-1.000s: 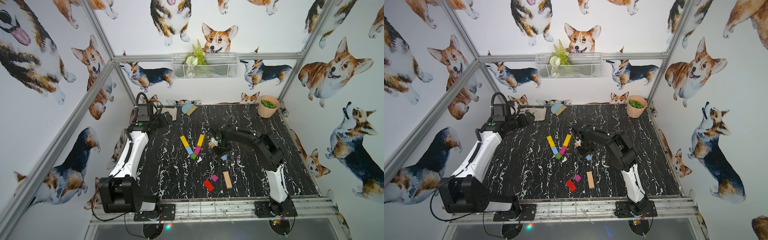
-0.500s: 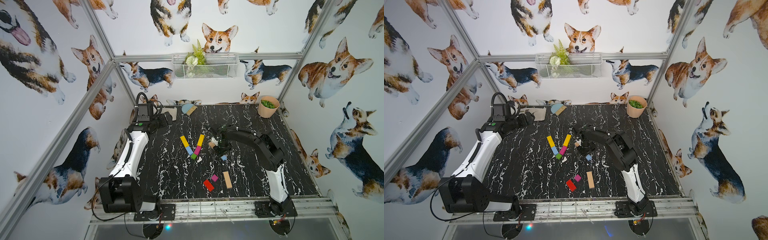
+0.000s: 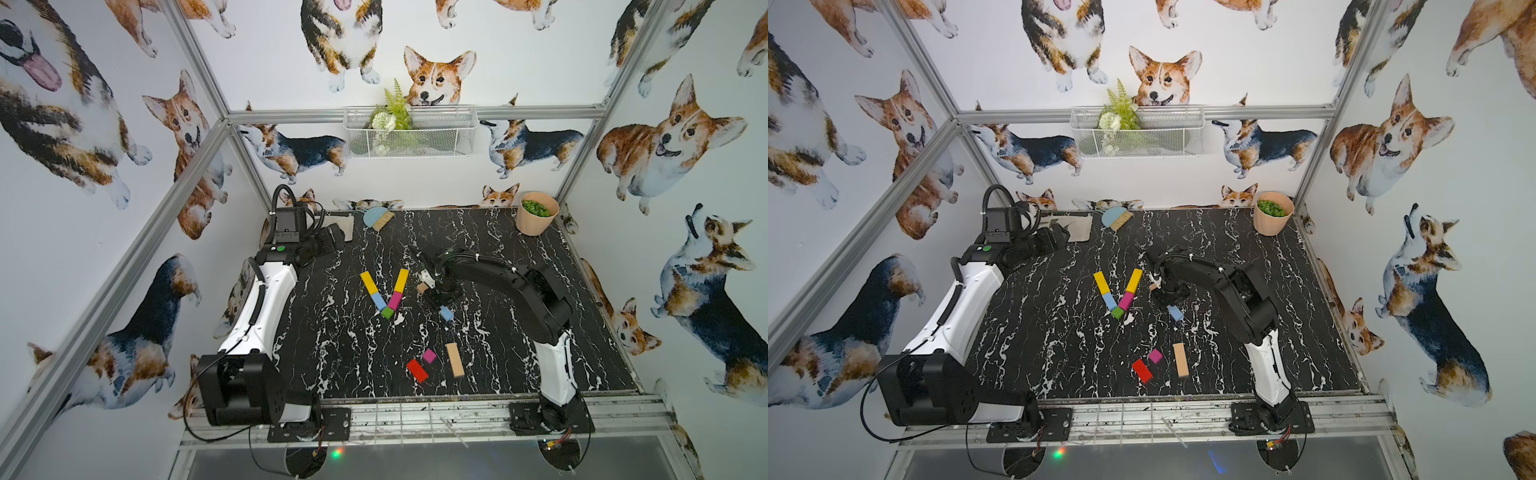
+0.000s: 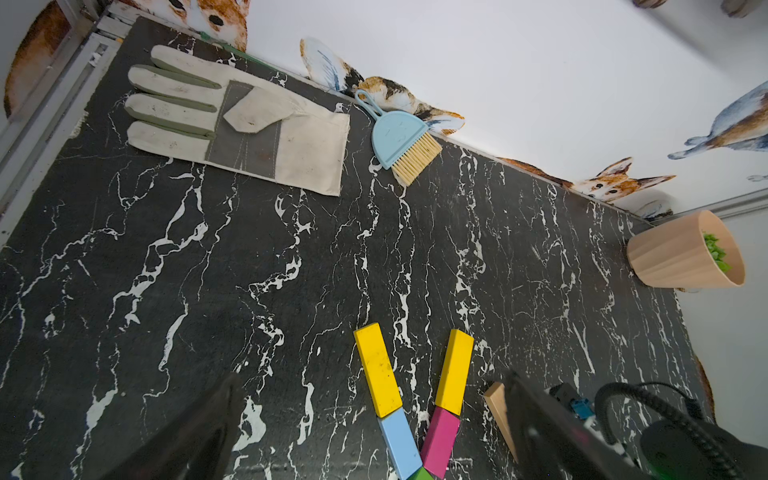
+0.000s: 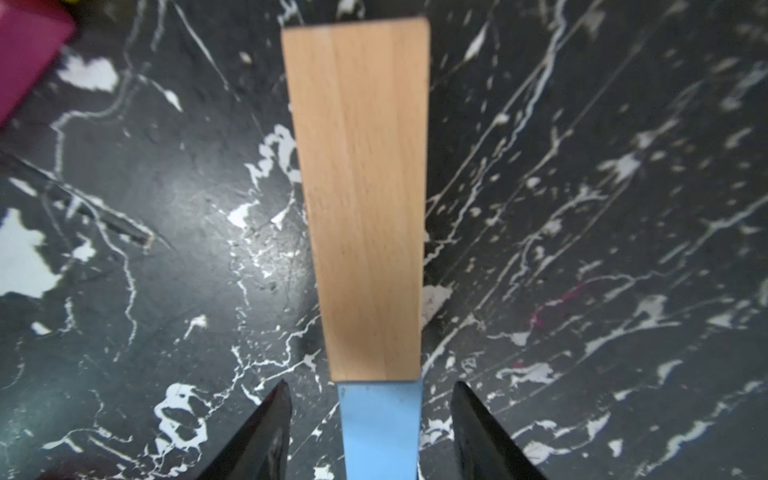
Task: Assemble the letter v with building blocks
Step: Assemble the building block at the center of the board, then pick up the building block from the center of the board.
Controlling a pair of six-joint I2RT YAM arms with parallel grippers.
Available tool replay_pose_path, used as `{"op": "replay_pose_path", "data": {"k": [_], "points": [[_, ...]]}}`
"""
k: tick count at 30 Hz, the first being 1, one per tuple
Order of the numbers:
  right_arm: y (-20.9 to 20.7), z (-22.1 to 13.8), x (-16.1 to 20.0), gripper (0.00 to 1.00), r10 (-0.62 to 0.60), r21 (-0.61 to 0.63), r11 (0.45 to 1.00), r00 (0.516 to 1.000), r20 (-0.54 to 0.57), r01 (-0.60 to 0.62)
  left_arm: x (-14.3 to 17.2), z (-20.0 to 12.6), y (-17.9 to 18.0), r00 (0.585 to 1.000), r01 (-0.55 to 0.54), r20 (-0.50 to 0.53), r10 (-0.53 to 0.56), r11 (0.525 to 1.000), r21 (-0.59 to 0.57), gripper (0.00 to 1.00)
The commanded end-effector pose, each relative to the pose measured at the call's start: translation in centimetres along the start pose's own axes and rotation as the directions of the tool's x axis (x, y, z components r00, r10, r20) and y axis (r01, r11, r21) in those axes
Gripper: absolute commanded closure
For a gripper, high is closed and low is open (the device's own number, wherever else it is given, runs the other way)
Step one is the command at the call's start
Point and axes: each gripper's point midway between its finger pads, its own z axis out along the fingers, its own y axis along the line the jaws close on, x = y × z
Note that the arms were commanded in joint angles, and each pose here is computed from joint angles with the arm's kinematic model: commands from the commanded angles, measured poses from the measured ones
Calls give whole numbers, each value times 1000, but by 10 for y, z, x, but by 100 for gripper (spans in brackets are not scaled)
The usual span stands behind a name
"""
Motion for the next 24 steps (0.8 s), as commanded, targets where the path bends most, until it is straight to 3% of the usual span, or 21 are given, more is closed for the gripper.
{"op": "replay_pose_path", "data": {"k": [1, 12, 18, 24], "points": [[-2, -8, -4, 31, 26, 8, 1000, 999, 29, -27, -4, -2, -1, 1000, -8, 17, 8, 1000, 4, 0], [-6, -49, 1, 24, 97, 72, 991, 983, 154, -109, -6, -4, 0, 1000, -11, 24, 11, 1000, -5, 0], [33, -63, 21, 22, 95, 42, 994, 979, 182, -104, -7, -5, 0, 1000, -11, 26, 11, 1000, -4, 0], [72, -54, 44, 21, 157, -49, 987, 973, 167, -151, -8, -7, -1, 999, -8, 32, 8, 1000, 1, 0]]}}
